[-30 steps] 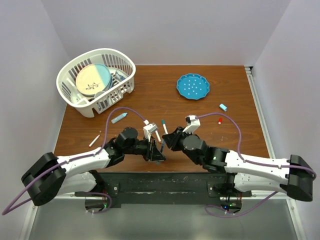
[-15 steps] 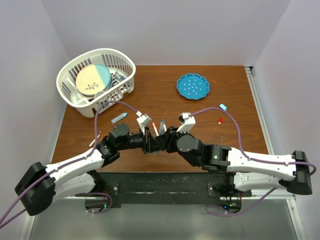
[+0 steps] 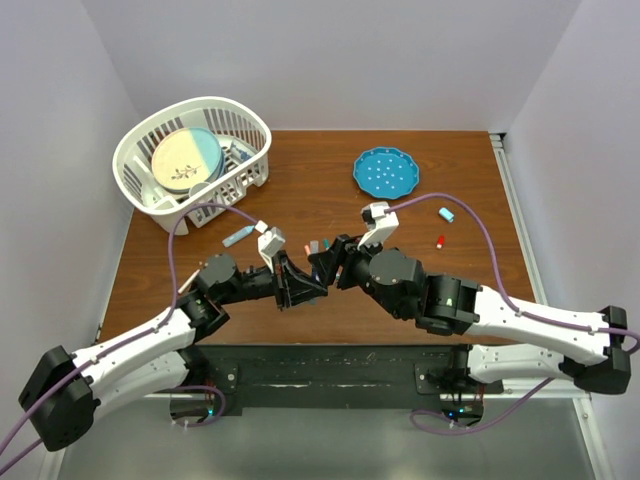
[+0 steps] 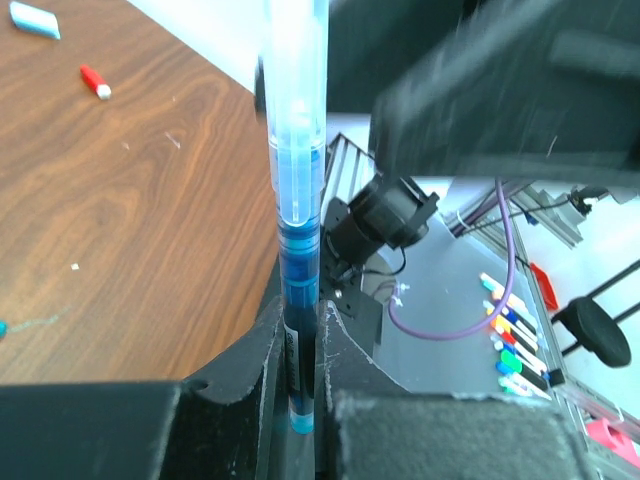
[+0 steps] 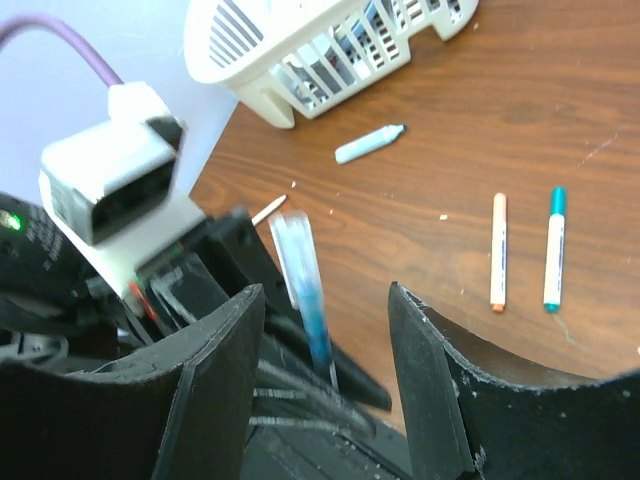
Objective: Insert the pens into the pen caps
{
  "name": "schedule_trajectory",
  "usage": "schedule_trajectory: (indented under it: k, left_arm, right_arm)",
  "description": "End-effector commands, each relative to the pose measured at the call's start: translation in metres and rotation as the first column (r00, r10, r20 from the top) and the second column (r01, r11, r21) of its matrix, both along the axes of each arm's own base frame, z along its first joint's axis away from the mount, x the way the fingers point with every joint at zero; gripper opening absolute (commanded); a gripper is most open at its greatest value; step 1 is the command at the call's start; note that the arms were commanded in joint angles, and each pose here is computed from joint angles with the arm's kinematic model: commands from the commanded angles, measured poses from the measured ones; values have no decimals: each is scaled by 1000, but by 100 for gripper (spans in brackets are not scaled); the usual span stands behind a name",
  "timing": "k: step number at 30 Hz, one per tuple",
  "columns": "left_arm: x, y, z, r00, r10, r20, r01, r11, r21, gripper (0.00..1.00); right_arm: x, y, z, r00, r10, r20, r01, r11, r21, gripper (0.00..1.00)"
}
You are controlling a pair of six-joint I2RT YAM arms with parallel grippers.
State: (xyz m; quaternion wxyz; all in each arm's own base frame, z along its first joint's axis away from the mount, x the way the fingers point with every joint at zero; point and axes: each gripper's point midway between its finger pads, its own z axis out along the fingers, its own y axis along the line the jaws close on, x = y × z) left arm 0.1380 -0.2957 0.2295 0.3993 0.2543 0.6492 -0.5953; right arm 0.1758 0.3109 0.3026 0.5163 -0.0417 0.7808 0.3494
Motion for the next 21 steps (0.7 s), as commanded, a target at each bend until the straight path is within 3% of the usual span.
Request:
schedule_trajectory:
  k: [1,12,14,15,16,17,21]
  left_arm:
    - [-10,1,11,998,-44,43,46,998,-46,0]
    - [-10,-1,13,997,-58,56,61,997,-53,0]
    - [-8,-3,14,997,-57,59,60,997,-51,0]
    - [-8,-3,15,997,-56,61,60,997,-53,0]
    - [-7,-4,17,996,-55,63,58,997,-56,0]
    - [-6,-4,18,997,-52,64,55,997,-57,0]
    - [4,-6,30,997,-11,77,16,998,-64,0]
  right_arm:
    - [12,2,27,999,17,37,-18,1000,20,56]
    - [9,27,2,991,131,-27,-131,991,-2,48]
    - [5,29,-12,987,150,-52,-150,989,3,37]
    - [3,28,-14,987,155,-52,-155,988,12,27]
    - [1,28,-24,984,164,-67,-163,986,13,8]
    - [-4,30,-28,979,191,-75,-190,982,18,1]
    - [-20,28,-54,961,245,-131,-245,969,22,0]
